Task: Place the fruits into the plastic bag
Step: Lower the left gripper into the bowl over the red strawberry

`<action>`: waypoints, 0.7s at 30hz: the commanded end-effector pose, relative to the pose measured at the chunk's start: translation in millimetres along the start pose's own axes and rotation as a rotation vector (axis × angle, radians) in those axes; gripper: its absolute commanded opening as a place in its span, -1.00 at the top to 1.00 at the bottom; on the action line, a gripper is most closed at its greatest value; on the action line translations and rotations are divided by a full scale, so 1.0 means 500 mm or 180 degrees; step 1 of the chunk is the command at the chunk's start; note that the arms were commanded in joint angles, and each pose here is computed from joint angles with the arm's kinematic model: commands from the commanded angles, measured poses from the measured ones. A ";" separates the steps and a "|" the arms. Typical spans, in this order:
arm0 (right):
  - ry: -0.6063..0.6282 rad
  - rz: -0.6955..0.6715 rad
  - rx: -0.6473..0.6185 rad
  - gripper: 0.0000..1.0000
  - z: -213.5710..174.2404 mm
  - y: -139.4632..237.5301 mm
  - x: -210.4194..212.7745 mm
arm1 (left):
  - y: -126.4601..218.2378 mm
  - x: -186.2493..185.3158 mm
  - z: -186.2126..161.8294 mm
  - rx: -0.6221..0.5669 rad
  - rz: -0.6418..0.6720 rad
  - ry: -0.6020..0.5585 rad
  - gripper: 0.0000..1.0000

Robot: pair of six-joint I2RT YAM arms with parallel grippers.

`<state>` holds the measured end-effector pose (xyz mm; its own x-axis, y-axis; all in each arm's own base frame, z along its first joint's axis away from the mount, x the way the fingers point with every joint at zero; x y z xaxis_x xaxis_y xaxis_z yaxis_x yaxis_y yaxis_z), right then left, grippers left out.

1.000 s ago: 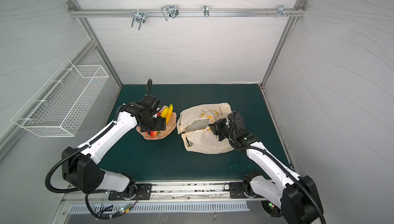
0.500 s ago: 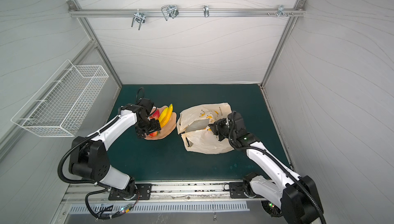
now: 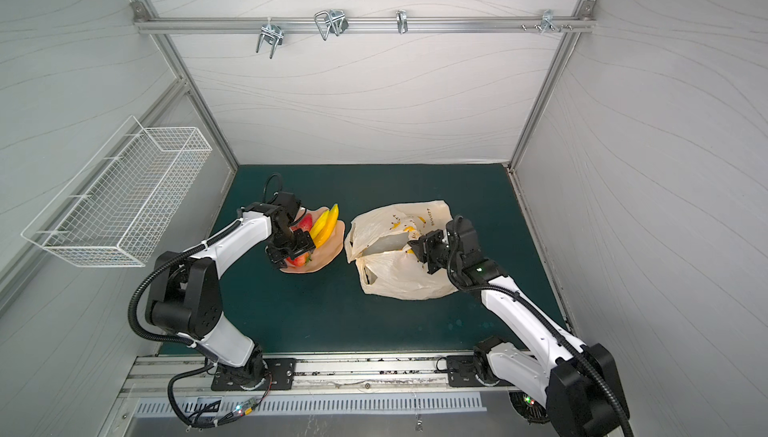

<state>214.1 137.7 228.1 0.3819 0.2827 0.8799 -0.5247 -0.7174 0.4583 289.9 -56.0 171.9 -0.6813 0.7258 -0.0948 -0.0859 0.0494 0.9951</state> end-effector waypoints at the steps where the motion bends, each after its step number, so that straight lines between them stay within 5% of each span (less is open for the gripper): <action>1: -0.0011 0.0073 0.0009 1.00 0.003 0.003 0.015 | -0.006 -0.007 0.017 -0.0079 0.0094 0.0108 -0.70; 21: -0.0004 0.0071 0.0055 1.00 0.013 -0.003 0.019 | -0.022 -0.031 0.048 -0.0106 0.0336 -0.0089 -0.40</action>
<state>217.9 136.1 223.9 0.3982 0.2808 0.8733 -0.5082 -0.7250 0.4649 314.4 -54.3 159.5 -0.6718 0.7406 -0.0177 -0.0496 -0.0211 0.9985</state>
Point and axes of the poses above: each gripper's point midway between its finger pads, its own y axis back along the fingers, its own x axis along the line the jaws close on, z = x × y, the point moved 10 cm from there along y, back along the fingers, and after that the axes turned 10 degrees about y, right-handed, at the moved point
